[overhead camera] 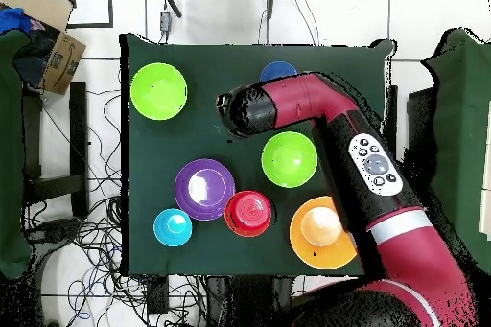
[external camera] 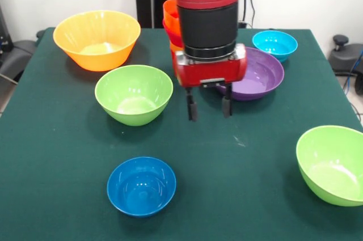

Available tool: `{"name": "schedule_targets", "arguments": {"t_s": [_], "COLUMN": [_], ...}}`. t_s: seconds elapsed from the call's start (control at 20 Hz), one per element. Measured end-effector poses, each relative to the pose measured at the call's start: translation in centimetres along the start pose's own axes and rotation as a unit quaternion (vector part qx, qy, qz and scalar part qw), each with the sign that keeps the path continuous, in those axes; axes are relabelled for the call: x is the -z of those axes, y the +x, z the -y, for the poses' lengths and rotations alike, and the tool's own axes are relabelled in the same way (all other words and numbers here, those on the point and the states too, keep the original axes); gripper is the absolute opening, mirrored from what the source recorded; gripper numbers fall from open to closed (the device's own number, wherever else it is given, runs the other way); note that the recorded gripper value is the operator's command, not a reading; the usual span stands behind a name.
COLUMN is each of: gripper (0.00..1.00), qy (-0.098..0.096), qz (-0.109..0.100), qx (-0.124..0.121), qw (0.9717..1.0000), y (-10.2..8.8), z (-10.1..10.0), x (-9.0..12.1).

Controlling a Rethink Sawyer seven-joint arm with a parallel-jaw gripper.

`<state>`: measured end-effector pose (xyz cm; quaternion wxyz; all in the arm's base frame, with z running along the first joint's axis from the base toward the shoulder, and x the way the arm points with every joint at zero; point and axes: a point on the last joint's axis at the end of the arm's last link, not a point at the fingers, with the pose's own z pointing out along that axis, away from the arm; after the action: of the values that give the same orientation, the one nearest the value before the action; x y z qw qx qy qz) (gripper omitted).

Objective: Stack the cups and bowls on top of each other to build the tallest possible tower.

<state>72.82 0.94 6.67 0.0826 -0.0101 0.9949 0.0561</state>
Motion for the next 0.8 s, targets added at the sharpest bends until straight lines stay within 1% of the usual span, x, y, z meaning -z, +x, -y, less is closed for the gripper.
{"name": "schedule_targets", "arguments": {"t_s": [0.05,0.1,0.25,0.35,0.45,0.5,0.8], "gripper": [1.00,1.00,1.00,1.00,1.00,1.00,1.00], "qy": [0.000,0.001,0.002,0.002,0.001,0.001,0.001], "qz": [-0.001,-0.007,-0.015,-0.020,-0.022,-0.024,-0.032], "qx": [-0.001,-0.002,0.000,0.007,0.011,0.018,0.030], "qw": [1.0000,1.0000,0.9999,0.9998,0.9997,0.9995,0.9990], "y": [-0.1,-0.2,-0.5,-0.8,-0.9,-1.1,-1.0], "z": [0.2,1.0,2.2,3.6,4.2,5.1,7.1], "x": [0.1,0.4,1.0,1.5,1.8,2.0,2.7]}}
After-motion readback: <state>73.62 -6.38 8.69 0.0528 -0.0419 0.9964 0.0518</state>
